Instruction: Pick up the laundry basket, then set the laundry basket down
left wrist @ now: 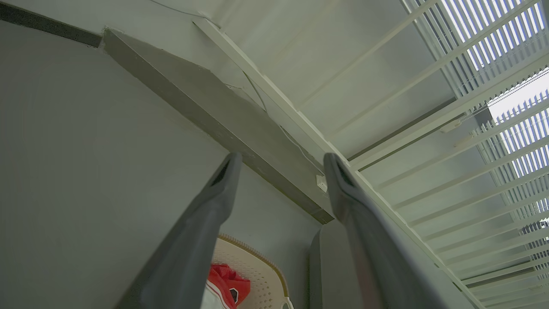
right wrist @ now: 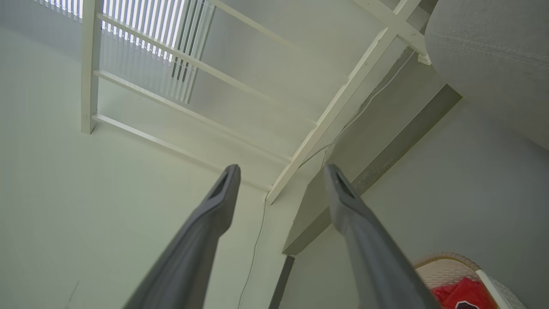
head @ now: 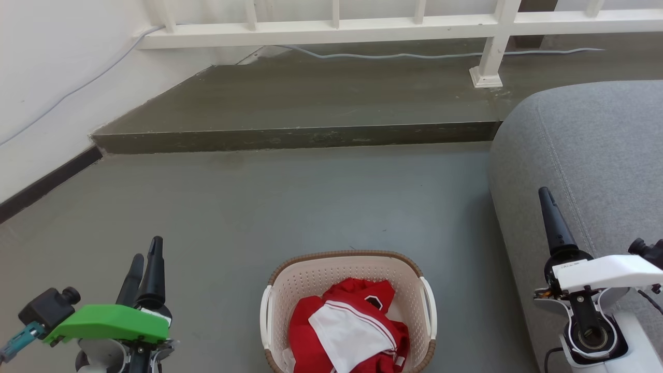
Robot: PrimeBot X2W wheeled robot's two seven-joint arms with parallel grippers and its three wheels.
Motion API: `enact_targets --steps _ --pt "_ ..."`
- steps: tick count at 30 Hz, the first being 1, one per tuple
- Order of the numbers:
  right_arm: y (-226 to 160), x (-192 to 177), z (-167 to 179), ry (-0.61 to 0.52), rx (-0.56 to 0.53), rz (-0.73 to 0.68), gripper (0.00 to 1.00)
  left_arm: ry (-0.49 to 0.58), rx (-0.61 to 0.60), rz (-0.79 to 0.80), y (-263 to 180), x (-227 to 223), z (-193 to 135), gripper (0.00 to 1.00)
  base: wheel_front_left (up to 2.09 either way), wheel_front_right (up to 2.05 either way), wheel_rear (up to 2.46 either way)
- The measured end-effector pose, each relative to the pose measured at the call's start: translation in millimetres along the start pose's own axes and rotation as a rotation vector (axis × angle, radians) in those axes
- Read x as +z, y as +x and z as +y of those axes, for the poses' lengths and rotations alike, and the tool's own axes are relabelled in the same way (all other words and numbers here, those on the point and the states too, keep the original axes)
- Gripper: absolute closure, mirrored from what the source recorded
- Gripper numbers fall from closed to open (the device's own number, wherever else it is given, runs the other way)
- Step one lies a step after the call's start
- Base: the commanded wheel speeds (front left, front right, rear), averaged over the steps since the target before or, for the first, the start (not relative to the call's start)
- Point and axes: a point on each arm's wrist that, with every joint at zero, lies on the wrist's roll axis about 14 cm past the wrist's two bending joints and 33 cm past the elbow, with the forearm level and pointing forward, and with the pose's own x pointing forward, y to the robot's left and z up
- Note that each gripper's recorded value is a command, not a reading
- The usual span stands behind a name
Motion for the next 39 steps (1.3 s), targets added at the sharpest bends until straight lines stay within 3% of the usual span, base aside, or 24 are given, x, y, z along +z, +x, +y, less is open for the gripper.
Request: enact_targets --steps 15,39 --pt "2.7 -10.2 17.0 -0.343 0.082 0.027 0.00 0.272 -0.048 -0.025 2.0 1.3 -16.2 0.00 0.00 0.00 0.00" --pt "1.7 -16.5 33.3 -0.707 0.160 -0.013 0.00 0.581 -0.166 -0.093 5.2 -0.1 -50.4 0.00 0.00 0.00 0.00"
